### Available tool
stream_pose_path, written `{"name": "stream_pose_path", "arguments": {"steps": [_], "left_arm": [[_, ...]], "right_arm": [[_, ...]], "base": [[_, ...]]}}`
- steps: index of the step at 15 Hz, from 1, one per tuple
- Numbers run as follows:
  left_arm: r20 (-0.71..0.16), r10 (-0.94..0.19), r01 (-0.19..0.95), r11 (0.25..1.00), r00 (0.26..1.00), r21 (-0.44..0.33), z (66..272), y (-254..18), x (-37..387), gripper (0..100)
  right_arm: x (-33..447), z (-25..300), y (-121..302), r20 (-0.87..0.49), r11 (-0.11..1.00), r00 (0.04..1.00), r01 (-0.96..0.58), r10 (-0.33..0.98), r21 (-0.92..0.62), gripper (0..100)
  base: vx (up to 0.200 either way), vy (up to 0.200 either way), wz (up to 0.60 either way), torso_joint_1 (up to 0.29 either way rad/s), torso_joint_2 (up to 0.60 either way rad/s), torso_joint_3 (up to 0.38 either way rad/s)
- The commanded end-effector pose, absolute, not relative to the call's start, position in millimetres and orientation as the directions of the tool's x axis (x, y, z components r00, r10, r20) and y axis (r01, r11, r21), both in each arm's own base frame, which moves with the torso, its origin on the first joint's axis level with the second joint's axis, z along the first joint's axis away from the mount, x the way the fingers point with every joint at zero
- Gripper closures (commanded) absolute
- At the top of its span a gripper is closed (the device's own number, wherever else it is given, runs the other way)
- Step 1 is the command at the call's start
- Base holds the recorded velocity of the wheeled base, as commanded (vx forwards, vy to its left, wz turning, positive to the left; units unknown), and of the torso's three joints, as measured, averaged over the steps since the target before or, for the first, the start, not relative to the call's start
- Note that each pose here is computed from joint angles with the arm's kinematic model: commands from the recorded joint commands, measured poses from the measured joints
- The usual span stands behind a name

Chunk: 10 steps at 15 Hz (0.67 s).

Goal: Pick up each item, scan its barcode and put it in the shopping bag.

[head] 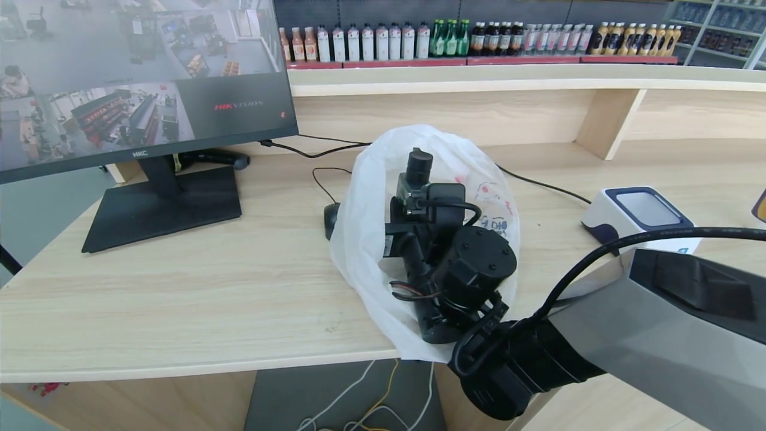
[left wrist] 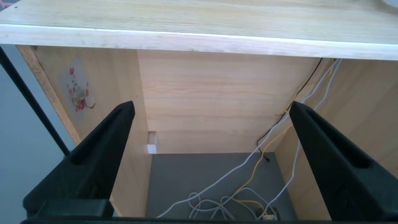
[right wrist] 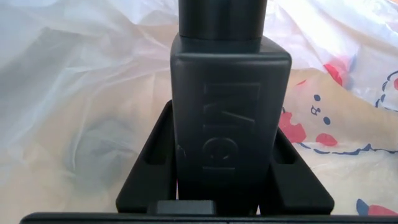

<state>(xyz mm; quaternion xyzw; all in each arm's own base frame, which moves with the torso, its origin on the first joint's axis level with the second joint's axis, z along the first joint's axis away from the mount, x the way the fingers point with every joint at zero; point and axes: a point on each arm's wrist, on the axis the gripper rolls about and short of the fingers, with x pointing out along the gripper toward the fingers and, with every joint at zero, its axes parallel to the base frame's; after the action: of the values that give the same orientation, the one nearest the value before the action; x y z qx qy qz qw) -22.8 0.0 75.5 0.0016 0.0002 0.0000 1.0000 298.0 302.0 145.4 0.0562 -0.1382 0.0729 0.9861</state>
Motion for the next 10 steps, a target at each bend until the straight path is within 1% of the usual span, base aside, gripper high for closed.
{"name": "stream_pose_path", "arguments": {"steps": [1,10], "left_arm": [[0.0,0.0,0.0,1.0,1.0,0.003,75.5,0.0,-22.8,0],[0.0,0.0,0.0,1.0,1.0,0.003,75.5,0.0,-22.8,0]], "right_arm": [[299.1,138.4,303.7,0.273,0.984,0.953,-0.159,0.131,0.085,100],[300.3,135.9,304.0,0.272,0.984,0.954,-0.156,0.128,0.083,100]], "base": [[0.0,0.0,0.0,0.0,0.0,0.0],[0.0,0.0,0.0,0.0,0.0,0.0]]}}
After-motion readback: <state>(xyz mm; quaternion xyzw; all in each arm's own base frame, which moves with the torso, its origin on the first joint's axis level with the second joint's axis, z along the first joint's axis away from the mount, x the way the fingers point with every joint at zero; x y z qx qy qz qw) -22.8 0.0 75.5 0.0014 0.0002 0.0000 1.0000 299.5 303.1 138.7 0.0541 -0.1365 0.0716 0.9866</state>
